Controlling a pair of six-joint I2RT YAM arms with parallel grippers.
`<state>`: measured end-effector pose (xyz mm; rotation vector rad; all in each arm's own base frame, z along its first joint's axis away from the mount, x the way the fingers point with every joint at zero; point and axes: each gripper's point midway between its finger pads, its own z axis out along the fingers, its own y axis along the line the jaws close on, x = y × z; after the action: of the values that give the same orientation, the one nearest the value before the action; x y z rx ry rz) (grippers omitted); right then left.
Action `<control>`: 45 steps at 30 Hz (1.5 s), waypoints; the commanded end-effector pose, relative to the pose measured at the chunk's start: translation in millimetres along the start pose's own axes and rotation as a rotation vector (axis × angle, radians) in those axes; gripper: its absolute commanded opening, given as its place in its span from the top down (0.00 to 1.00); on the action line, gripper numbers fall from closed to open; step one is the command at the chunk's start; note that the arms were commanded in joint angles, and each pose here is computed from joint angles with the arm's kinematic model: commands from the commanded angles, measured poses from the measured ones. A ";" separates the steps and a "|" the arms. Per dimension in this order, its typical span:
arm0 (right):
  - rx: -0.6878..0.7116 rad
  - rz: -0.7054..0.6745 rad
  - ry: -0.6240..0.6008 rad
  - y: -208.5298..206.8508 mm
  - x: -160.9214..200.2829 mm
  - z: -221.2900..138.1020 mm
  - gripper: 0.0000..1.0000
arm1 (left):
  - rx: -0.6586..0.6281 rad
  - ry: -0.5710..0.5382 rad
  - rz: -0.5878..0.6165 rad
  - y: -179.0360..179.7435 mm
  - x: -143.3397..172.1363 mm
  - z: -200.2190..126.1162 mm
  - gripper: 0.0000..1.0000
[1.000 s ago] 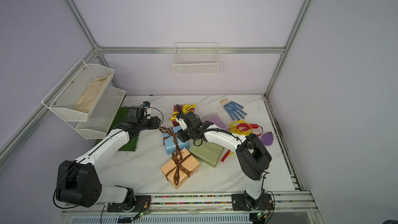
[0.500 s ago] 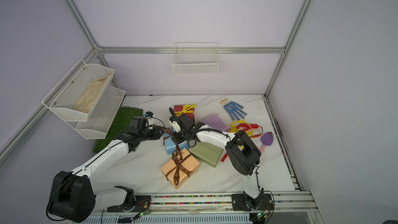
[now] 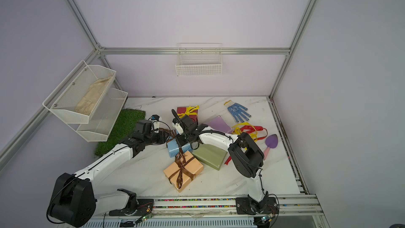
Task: Untie the ribbon bows on the gift boxes
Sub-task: Untie the ribbon from the gift box.
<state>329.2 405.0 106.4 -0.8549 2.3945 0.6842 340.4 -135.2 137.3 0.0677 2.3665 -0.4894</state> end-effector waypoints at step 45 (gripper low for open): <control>0.516 0.026 -0.062 -120.8 15.9 -188.3 1.00 | 0.085 0.033 0.033 -33.5 6.8 24.9 0.73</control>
<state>357.8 213.7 217.5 -0.5424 2.3116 0.1473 339.8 -164.9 110.1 0.1249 2.4227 -0.5211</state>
